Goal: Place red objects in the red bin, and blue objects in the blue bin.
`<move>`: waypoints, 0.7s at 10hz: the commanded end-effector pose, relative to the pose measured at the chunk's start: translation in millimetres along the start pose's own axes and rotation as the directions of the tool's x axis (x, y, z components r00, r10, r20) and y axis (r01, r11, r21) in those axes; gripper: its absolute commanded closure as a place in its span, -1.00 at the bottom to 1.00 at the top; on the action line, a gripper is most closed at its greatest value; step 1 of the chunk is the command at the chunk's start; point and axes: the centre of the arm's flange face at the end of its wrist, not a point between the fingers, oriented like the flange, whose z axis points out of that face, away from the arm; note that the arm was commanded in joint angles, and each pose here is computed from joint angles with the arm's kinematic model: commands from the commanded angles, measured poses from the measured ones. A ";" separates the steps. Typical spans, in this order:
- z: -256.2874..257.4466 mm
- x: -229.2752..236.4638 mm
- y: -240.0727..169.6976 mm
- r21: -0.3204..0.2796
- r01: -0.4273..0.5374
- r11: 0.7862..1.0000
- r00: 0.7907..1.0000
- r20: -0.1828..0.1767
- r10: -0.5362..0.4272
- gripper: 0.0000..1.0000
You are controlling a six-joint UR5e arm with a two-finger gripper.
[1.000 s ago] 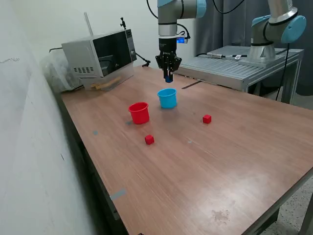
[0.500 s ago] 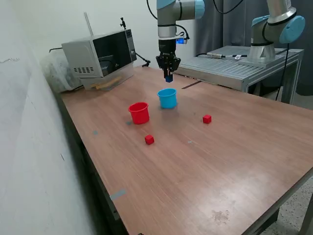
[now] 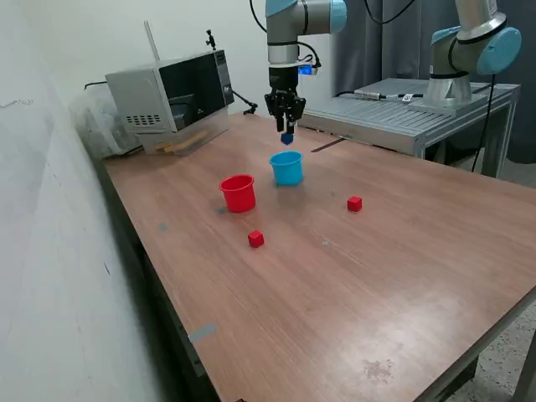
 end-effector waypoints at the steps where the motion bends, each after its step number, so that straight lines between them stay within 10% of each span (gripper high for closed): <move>1: 0.7 -1.2 -0.9 0.001 -0.003 1.000 1.000 -0.001 0.003 -1.00; 7: -94.2 50.9 -30.1 -0.118 0.060 0.991 0.998 0.044 -0.055 -1.00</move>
